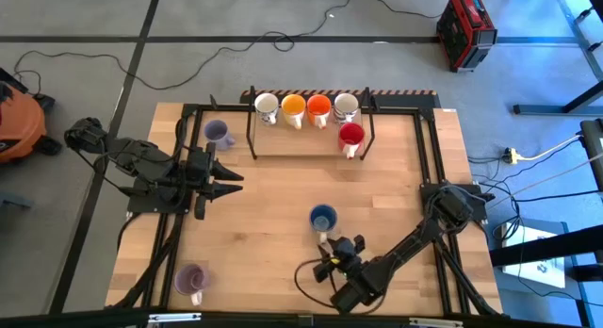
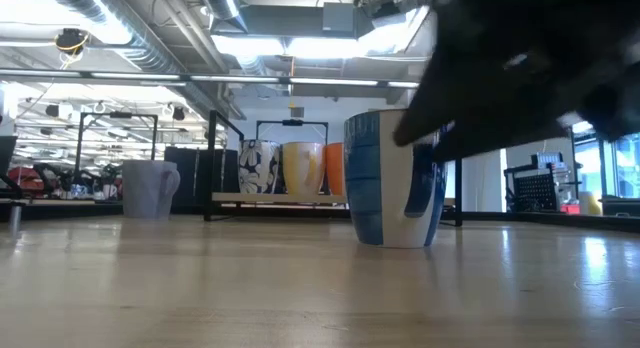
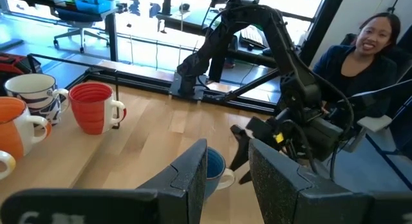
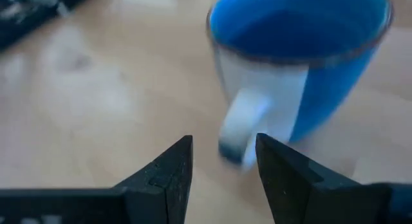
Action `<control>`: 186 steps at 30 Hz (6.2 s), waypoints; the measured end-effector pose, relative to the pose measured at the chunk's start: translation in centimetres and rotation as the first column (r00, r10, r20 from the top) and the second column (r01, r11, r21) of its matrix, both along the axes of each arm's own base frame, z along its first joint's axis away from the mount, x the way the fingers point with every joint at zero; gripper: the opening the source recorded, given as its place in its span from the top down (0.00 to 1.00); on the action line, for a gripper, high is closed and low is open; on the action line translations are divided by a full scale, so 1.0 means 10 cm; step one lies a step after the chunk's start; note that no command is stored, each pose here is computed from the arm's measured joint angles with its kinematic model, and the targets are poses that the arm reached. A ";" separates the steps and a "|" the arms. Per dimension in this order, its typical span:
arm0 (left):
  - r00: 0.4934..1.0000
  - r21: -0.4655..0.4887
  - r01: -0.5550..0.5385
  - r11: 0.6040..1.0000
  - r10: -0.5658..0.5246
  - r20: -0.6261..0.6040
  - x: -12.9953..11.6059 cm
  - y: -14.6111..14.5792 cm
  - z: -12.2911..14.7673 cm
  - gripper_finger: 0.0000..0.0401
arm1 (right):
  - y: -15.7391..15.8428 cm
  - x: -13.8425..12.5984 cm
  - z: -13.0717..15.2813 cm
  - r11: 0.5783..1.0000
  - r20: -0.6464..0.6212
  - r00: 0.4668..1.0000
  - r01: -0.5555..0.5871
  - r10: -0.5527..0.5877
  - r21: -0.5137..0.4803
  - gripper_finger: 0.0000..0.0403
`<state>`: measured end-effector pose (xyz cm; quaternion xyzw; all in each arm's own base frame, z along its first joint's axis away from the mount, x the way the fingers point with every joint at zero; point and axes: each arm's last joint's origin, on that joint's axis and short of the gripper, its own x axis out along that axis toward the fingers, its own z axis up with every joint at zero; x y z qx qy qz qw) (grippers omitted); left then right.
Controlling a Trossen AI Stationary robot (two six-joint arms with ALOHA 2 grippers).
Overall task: Place coffee mugs
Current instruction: Put the blue mug on the shelf, then put the light violet mug on the shelf
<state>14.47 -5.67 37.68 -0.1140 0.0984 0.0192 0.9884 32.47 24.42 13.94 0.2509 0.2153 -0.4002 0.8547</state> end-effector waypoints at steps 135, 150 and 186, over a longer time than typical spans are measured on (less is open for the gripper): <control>0.997 0.012 -0.075 0.997 0.075 0.015 0.00 0.02 0.01 0.73 | -2.20 0.63 0.13 0.830 -0.082 0.844 0.497 -0.531 -0.253 0.92; 0.997 0.012 -0.075 0.997 0.074 0.015 0.00 0.02 0.01 0.73 | -2.34 0.72 0.13 0.844 -0.102 0.854 0.474 -0.510 -0.251 0.90; 0.997 0.011 -0.074 0.997 0.074 0.016 0.00 0.02 0.01 0.73 | -2.17 0.61 0.31 0.870 -0.156 0.874 0.407 -0.459 -0.280 0.56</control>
